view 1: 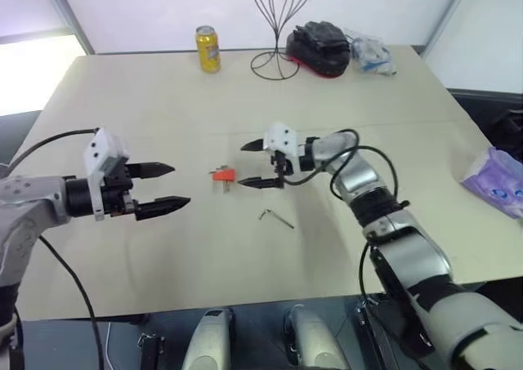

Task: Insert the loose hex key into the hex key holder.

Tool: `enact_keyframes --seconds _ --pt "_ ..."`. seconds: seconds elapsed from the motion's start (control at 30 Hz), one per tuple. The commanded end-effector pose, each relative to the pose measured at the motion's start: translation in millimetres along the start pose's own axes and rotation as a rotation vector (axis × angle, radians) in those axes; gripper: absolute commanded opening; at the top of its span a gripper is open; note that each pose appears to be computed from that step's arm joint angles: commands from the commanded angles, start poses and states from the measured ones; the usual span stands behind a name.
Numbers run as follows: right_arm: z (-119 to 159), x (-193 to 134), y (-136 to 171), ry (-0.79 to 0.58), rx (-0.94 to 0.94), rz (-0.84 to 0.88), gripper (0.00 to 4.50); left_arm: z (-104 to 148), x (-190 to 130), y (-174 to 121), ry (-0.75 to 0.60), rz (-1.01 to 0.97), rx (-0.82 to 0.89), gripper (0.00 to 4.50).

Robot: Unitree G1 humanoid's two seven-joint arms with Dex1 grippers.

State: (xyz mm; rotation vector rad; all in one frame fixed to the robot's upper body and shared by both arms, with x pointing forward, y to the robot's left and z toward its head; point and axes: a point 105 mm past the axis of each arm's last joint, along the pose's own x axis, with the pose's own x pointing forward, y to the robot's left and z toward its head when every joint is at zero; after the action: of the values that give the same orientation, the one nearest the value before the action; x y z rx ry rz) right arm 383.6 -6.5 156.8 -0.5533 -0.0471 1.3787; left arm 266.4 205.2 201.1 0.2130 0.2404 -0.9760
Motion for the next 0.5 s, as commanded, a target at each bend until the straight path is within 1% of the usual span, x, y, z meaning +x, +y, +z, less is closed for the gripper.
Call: enact_keyframes --seconds 0.03,0.3,0.5 --pt "3.3 13.7 -8.7 -0.003 -0.047 -0.057 4.20 12.1 -10.6 -6.7 -0.020 0.031 0.036 4.46" --pt "-13.5 26.3 -14.7 0.080 -0.101 -0.163 4.20 10.4 -19.4 -14.5 -0.012 0.072 0.021 4.46" --pt "-19.2 29.7 -14.2 0.097 -0.094 -0.191 4.20 10.1 -19.1 -16.6 -0.013 0.084 0.022 4.46"
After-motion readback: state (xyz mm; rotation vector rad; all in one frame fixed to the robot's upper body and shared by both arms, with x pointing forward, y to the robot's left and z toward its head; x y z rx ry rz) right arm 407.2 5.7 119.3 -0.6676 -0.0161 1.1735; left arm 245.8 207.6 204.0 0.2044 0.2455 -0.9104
